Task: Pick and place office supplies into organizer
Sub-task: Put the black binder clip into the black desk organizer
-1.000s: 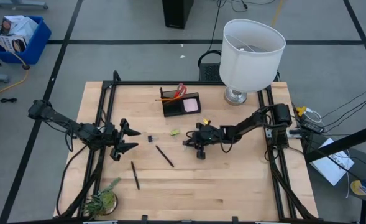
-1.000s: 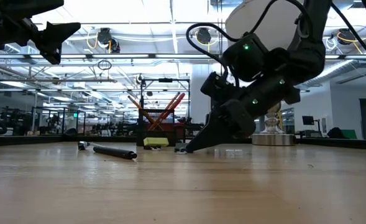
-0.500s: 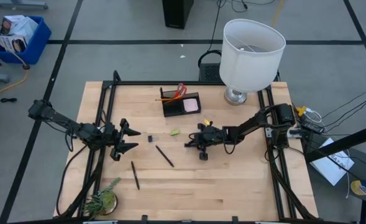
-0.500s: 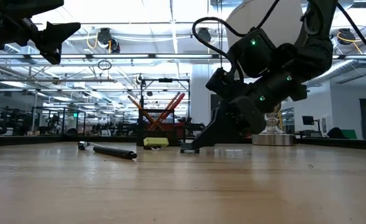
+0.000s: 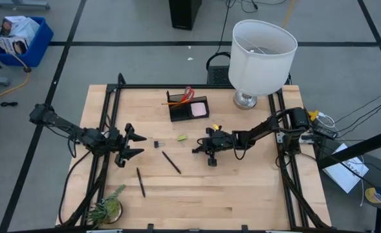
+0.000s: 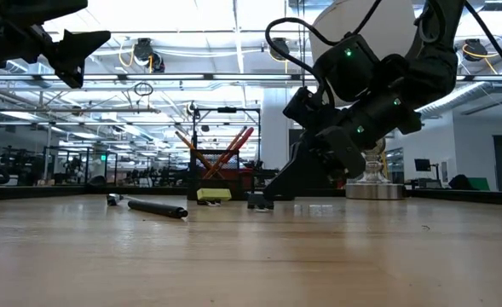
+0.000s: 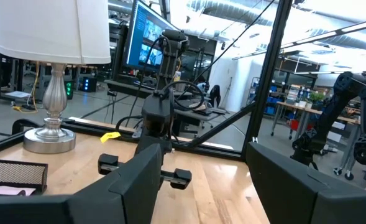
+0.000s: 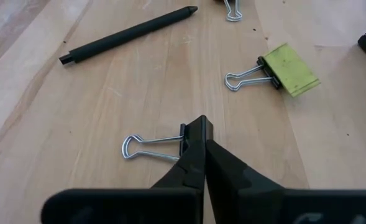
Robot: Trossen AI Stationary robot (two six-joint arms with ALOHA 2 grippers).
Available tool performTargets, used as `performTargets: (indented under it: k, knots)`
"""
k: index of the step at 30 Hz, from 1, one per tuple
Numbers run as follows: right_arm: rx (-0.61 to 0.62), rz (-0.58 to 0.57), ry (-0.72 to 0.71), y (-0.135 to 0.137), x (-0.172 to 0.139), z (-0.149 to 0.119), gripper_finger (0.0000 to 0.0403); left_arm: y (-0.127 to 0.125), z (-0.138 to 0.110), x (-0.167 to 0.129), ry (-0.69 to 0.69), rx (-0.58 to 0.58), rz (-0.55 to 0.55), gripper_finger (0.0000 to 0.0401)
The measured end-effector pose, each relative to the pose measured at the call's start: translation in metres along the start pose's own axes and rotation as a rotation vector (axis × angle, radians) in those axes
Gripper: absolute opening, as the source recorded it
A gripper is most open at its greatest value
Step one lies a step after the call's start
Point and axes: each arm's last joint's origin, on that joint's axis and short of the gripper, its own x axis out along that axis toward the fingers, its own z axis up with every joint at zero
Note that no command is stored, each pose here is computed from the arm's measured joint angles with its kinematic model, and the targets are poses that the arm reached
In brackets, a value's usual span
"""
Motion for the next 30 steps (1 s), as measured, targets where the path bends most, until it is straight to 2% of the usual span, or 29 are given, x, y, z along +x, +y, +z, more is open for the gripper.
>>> performTargets:
  k: [16,23,30]
  knots:
    - [0.028,0.002,-0.05,0.002,0.0,0.006,0.0001,0.0,0.0,0.0,0.0,0.0,0.0,0.0244]
    - [0.03,-0.018,-0.166,-0.004,-0.001,0.017,0.0001,0.0,0.0,0.0,0.0,0.0,0.0,0.0244]
    - [0.016,-0.162,-0.213,-0.02,-0.003,0.021,0.0001,0.0,0.0,0.0,0.0,0.0,0.0,0.0244]
